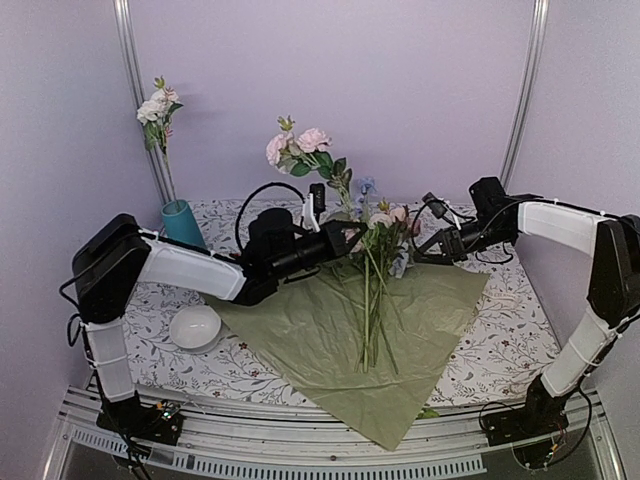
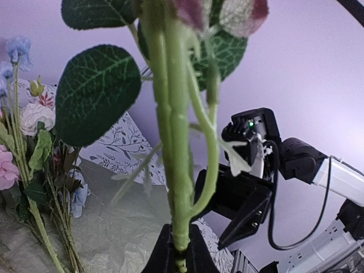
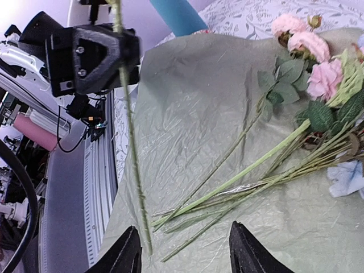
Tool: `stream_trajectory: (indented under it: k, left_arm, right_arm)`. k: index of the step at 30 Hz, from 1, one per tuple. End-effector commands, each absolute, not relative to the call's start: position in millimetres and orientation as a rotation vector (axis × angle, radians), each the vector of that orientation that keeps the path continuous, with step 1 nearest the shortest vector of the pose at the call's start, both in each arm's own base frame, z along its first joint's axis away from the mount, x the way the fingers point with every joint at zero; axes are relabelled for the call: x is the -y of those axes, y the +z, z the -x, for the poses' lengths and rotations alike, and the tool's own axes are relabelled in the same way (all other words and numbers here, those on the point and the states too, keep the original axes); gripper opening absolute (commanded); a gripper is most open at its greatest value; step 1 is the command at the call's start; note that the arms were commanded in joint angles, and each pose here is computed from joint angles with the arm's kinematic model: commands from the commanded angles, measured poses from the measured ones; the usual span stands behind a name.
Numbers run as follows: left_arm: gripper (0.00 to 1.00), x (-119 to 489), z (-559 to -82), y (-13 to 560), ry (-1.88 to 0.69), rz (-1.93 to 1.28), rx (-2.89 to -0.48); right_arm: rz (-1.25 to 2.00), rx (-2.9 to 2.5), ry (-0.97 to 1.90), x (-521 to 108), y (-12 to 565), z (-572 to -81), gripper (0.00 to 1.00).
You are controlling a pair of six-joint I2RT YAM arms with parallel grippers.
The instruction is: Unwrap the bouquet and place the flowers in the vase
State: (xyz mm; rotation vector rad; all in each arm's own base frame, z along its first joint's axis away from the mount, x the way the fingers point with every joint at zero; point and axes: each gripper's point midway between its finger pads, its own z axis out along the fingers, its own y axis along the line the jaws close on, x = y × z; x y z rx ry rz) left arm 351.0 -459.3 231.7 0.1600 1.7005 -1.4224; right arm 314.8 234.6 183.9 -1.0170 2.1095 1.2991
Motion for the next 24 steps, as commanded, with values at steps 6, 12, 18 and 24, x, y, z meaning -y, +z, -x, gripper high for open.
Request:
stream_trajectory:
  k: [6,12,18,24]
  left_arm:
    - [0.0,405,-304,283,-1.179,-0.463,-1.714]
    - [0.0,332,-296,316,-0.858,-0.447,-1.741]
    - [0.0,230,-307,376,-0.611,-0.267,-1.697]
    - [0.0,148,-330,437,-0.317,-0.159,-1.638]
  right_arm:
    - [1.009,-1.993,1.259,-226,165,-319,0.55]
    - [1.034,-1.96,1.211,-224,167,-317,0.55]
    - [1.034,-1.969,1.235,-225,163,-317,0.55]
    - [1.037,-1.98,1.234,-225,158,-318,0.55]
